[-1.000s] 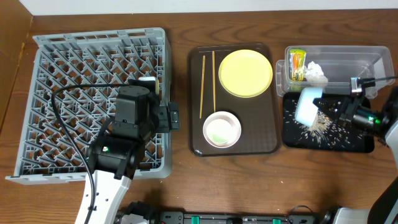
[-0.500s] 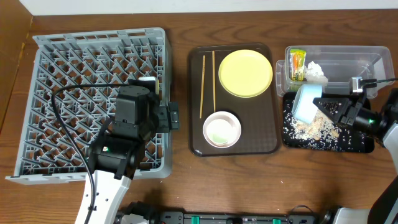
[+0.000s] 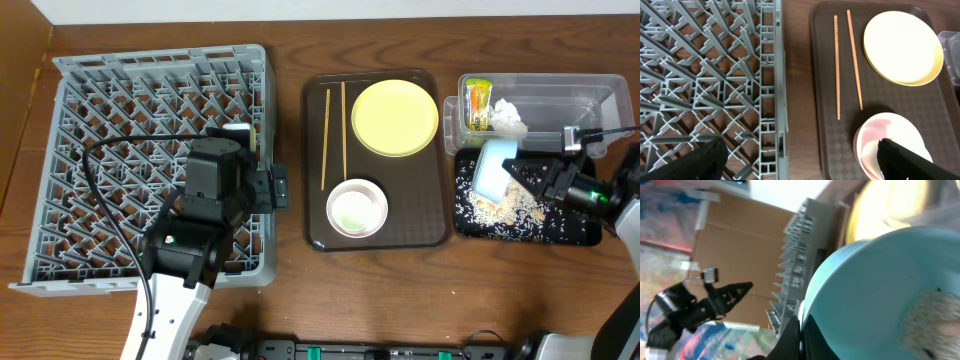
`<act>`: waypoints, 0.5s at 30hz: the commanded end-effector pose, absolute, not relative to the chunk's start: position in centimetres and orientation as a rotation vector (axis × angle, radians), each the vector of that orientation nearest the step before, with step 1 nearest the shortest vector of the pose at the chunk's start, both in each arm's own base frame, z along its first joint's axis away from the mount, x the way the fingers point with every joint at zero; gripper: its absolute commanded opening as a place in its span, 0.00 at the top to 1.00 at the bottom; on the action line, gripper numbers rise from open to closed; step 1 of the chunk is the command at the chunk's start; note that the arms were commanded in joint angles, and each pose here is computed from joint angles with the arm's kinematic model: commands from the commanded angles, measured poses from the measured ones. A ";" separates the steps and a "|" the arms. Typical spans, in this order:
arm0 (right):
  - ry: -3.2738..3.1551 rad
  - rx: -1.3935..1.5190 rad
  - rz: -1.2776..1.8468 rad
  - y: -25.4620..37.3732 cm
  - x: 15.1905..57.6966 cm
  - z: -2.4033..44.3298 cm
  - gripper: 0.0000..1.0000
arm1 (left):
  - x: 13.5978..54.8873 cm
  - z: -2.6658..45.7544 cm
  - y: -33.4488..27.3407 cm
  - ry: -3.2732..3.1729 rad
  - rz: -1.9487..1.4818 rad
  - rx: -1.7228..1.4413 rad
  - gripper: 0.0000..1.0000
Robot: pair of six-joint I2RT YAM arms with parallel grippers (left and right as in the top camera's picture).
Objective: Sort waste into correct bins and load items into the dishwasher
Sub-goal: 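Tip the blue bowl over the black tray to pour out the rice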
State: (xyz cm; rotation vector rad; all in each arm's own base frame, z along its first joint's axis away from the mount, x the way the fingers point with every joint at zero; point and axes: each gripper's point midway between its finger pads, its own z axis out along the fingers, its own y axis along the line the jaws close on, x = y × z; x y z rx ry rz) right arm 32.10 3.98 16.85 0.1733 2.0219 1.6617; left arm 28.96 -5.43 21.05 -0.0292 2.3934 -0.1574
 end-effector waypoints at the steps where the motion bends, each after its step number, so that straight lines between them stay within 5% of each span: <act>1: 1.955 0.135 1.719 4.1 31.7 18.3 0.99 | 29.2 21.8 -5.5 2.377 -0.154 -0.012 0.04; 4: 2.141 0.382 1.605 3.2 32.3 15.1 0.99 | 29.2 21.8 -5.5 2.377 -0.154 -0.012 0.04; 8: 1.913 0.063 1.733 4.5 31.4 18.9 0.99 | 29.2 21.8 -5.5 2.377 -0.154 -0.012 0.04; 12: 2.185 0.467 1.589 3.1 32.5 14.3 0.99 | 29.2 21.8 -5.5 2.377 -0.154 -0.012 0.04; 15: 1.978 0.125 1.688 4.2 31.9 17.9 0.99 | 29.2 21.8 -5.5 2.377 -0.154 -0.012 0.04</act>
